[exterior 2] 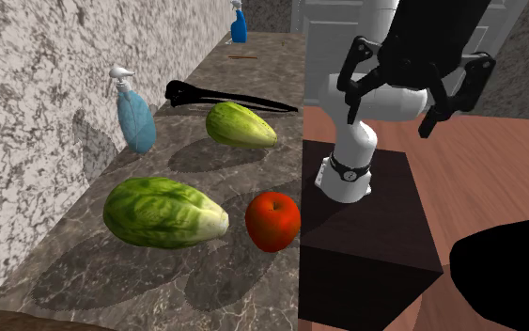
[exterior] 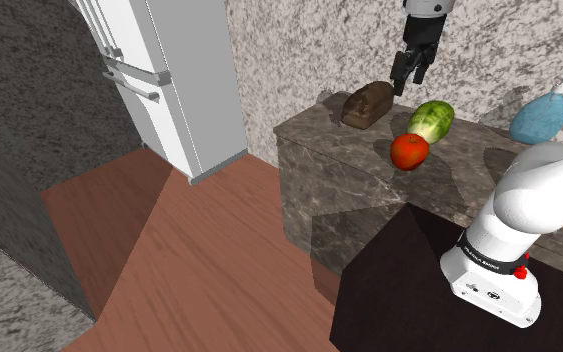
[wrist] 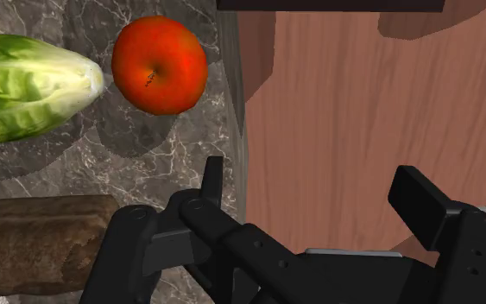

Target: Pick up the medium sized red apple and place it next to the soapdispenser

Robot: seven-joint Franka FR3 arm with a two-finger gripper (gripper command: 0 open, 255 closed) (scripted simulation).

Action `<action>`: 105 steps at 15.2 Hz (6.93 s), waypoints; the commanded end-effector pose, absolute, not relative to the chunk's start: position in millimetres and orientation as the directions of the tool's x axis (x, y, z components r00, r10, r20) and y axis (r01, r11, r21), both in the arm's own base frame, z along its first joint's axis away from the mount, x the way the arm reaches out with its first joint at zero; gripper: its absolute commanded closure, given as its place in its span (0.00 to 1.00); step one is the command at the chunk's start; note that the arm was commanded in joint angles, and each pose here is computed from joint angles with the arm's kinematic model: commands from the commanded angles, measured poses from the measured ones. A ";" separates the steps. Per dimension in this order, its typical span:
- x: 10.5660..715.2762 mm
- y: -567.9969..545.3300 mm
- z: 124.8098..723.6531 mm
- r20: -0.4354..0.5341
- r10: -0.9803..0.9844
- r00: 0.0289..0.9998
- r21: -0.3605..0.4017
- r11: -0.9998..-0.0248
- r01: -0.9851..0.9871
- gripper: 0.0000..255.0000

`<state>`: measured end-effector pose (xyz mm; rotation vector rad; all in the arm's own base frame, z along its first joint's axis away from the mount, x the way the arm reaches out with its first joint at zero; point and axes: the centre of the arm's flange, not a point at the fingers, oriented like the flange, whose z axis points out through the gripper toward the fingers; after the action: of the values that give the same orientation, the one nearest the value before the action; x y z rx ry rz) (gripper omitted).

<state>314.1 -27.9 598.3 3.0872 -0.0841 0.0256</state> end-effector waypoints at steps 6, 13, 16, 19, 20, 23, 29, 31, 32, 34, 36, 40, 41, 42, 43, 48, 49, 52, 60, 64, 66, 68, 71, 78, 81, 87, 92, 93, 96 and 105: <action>287.4 -66.8 547.9 0.150 -0.169 0.974 0.061 -0.982 -0.180 0.00; 253.9 -118.2 473.4 0.329 -0.316 0.890 0.045 -0.936 -0.349 0.00; 241.2 -139.4 440.1 0.401 -0.372 0.837 0.029 -0.908 -0.418 0.00; 242.6 -145.7 423.8 0.416 -0.383 0.825 0.025 -0.902 -0.431 0.00; 244.5 -146.8 419.0 0.416 -0.383 0.825 0.025 -0.902 -0.431 0.00; 250.3 -150.0 404.6 0.416 -0.383 0.825 0.025 -0.902 -0.431 0.00; 253.4 -151.6 397.0 0.416 -0.383 0.825 0.025 -0.902 -0.431 0.00; 253.4 -151.6 397.0 0.416 -0.383 0.825 0.025 -0.902 -0.431 0.00; 253.4 -151.6 397.0 0.416 -0.383 0.825 0.025 -0.902 -0.431 0.00; 253.4 -151.6 397.0 0.416 -0.383 0.825 0.025 -0.902 -0.431 1.00; 253.4 -151.6 397.0 0.416 -0.383 0.825 0.025 -0.902 -0.431 1.00; 253.4 -151.6 397.0 0.416 -0.383 0.825 0.025 -0.902 -0.431 1.00; 253.4 -151.6 397.0 0.416 -0.383 0.825 0.025 -0.902 -0.431 1.00; 253.4 -151.6 397.0 0.416 -0.383 0.825 0.025 -0.902 -0.431 1.00; 253.4 -151.6 402.3 0.416 -0.383 0.825 0.025 -0.902 -0.431 1.00; 253.4 -151.6 428.7 0.416 -0.383 0.825 0.025 -0.902 -0.431 1.00; 253.4 -151.6 434.0 0.416 -0.383 0.825 0.025 -0.902 -0.431 1.00; 253.4 -151.6 449.8 0.416 -0.383 0.825 0.025 -0.902 -0.431 1.00; 253.4 -151.6 492.1 0.416 -0.383 0.825 0.025 -0.902 -0.431 1.00; 253.4 -151.6 513.2 0.416 -0.383 0.825 0.025 -0.902 -0.431 1.00; 253.4 -151.6 523.8 0.416 -0.383 0.825 0.025 -0.902 -0.431 1.00; 253.4 -151.6 534.3 0.416 -0.383 0.825 0.025 -0.902 -0.431 1.00; 253.4 -151.6 550.2 0.416 -0.383 0.825 0.025 -0.902 -0.431 1.00; 253.4 -151.6 587.1 0.416 -0.383 0.825 0.025 -0.902 -0.431 1.00; 253.4 -151.6 603.0 0.416 -0.383 0.825 0.025 -0.902 -0.431 1.00; 253.4 -151.6 634.6 0.416 -0.383 0.825 0.025 -0.902 -0.431 1.00; 253.4 -151.6 661.0 0.416 -0.383 0.825 0.025 -0.902 -0.431 1.00; 253.4 -151.6 666.3 0.416 -0.383 0.825 0.025 -0.902 -0.431 1.00; 253.4 -151.6 682.2 0.416 -0.383 0.825 0.025 -0.902 -0.431 1.00; 253.4 -151.6 729.7 0.416 -0.383 0.825 0.025 -0.902 -0.431 1.00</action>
<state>253.7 -151.3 723.5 2.8881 -0.6470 0.6201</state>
